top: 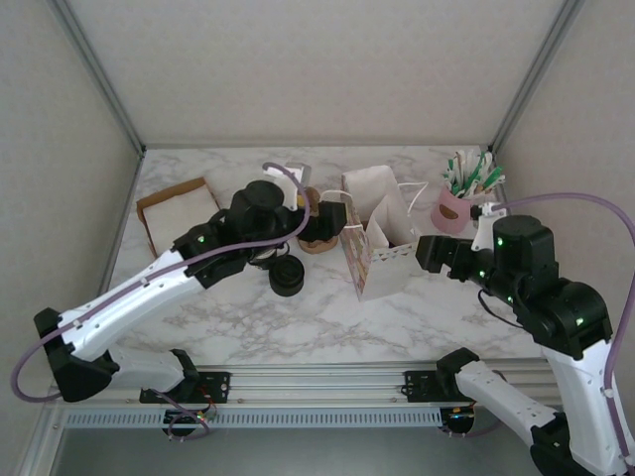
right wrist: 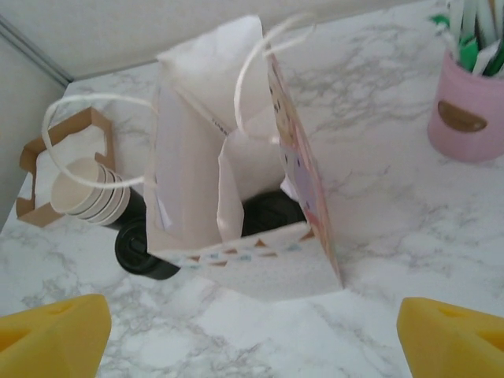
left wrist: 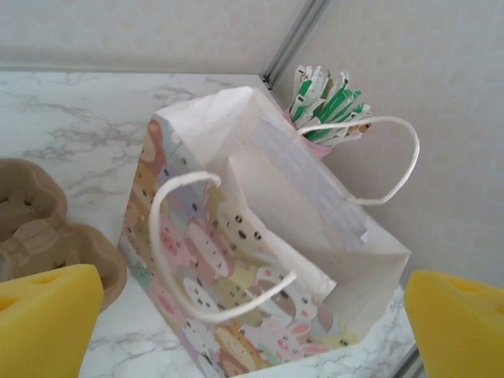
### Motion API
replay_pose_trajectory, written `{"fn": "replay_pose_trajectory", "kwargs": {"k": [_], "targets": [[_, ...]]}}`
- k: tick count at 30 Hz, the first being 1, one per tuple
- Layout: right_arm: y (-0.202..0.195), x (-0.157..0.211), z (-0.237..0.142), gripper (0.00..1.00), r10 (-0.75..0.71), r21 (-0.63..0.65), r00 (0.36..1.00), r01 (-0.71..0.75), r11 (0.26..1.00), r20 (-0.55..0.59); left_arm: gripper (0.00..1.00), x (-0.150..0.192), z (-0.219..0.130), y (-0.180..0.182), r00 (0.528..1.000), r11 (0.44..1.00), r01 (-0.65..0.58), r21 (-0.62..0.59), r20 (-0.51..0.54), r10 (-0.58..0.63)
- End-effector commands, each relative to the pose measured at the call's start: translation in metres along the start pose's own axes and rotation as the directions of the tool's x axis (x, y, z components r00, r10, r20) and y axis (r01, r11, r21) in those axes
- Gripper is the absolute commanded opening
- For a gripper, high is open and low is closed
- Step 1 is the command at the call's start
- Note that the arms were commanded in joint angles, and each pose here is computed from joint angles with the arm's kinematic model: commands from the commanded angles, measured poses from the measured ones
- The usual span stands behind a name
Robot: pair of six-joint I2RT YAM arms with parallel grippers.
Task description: Pack the takeout coffee
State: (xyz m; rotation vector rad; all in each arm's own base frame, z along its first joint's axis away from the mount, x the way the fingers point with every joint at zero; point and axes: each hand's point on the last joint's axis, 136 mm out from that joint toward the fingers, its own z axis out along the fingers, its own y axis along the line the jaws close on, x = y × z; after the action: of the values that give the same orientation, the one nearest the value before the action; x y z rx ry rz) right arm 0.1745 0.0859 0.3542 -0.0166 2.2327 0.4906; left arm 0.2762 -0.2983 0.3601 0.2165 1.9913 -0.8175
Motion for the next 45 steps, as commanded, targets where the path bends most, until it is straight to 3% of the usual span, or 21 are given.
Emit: {"fn": "replay_pose_trajectory", "kwargs": {"k": [1, 5, 12, 20, 27, 34, 45], "targets": [[-0.006, 0.023, 0.003, 0.91, 0.07, 0.008, 0.995, -0.069, 0.998, -0.07, 0.94, 0.003, -0.01, 0.002, 0.999, 0.999, 0.044, 0.033, 0.021, -0.045], [-0.024, 0.041, 0.013, 0.87, 0.128, 0.091, 0.987, -0.119, 0.989, -0.096, 0.86, 0.023, -0.011, 0.016, 0.998, 0.998, 0.058, 0.008, -0.003, -0.058], [-0.086, 0.058, 0.013, 0.82, 0.208, 0.406, 0.978, -0.182, 0.896, -0.02, 0.65, 0.047, -0.01, 0.047, 0.995, 0.995, 0.091, -0.048, -0.034, -0.093], [-0.094, 0.069, 0.066, 0.82, 0.233, 0.471, 0.969, -0.17, 0.866, -0.078, 0.58, 0.067, 0.01, 0.06, 0.986, 0.99, 0.133, -0.047, -0.093, -0.137], [-0.108, 0.077, 0.097, 0.82, 0.316, 0.464, 0.944, -0.24, 0.853, -0.094, 0.56, 0.08, 0.031, 0.06, 0.977, 0.987, 0.156, -0.028, -0.145, -0.159], [-0.104, 0.094, 0.128, 0.82, 0.386, 0.359, 0.905, -0.304, 0.882, -0.18, 0.56, 0.094, 0.053, 0.061, 0.965, 0.984, 0.177, -0.015, -0.193, -0.176], [-0.089, 0.11, 0.142, 0.82, 0.398, 0.262, 0.877, -0.331, 0.907, -0.269, 0.55, 0.097, 0.072, 0.065, 0.957, 0.982, 0.19, -0.019, -0.218, -0.189]]}}
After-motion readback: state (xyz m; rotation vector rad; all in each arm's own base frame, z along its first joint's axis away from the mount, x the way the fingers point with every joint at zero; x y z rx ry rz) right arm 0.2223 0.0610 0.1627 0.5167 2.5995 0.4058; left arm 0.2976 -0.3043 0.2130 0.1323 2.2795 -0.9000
